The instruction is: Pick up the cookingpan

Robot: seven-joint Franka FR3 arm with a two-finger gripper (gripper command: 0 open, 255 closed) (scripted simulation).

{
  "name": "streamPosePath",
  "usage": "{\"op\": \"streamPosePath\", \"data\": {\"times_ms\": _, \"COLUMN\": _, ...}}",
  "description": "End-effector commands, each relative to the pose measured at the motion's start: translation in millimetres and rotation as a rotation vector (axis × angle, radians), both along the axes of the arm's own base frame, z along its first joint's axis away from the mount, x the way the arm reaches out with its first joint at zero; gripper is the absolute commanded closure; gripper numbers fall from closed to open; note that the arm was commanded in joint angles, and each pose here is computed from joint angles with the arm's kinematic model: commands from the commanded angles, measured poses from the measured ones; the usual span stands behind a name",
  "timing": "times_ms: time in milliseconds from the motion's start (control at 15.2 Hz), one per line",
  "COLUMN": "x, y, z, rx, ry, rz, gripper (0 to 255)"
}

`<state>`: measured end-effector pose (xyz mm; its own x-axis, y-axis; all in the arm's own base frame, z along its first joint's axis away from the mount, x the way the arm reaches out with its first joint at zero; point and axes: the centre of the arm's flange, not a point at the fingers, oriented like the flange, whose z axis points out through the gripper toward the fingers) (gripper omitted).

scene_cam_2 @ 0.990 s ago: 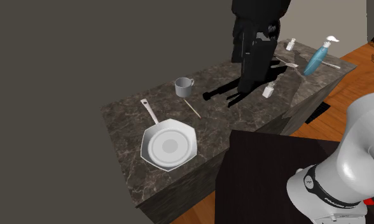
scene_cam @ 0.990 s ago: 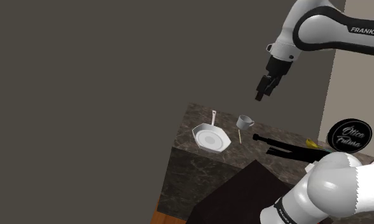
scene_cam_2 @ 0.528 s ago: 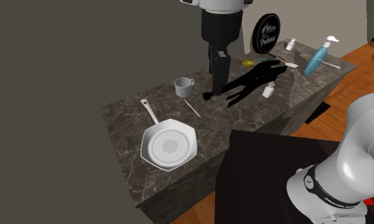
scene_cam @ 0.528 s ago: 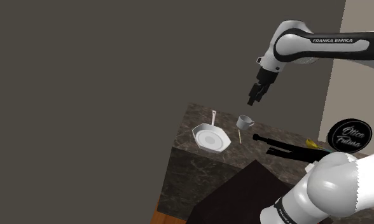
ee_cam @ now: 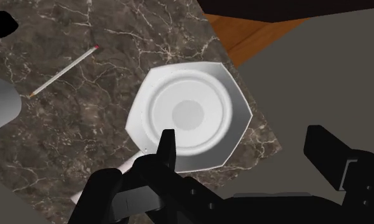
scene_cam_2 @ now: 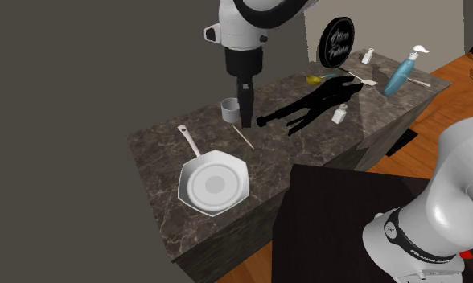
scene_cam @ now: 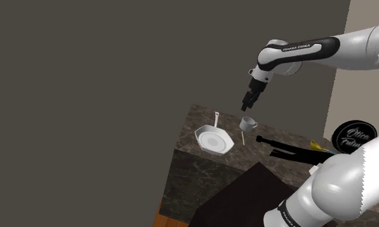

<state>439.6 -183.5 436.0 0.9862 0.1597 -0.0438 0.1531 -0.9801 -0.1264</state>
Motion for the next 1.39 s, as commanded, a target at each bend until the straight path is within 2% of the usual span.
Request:
{"op": "streamPosePath", "data": {"times_ms": 0, "x": 15.2, "y": -15.1, "z": -20.7, "rx": 0.024, "ry": 0.005, "rz": 0.011, "gripper": 0}}
{"op": "streamPosePath", "data": {"times_ms": 1320, "x": 161.4, "y": -121.1, "z": -246.4, "rx": 0.268, "ry": 0.062, "rz": 0.108, "gripper": 0}}
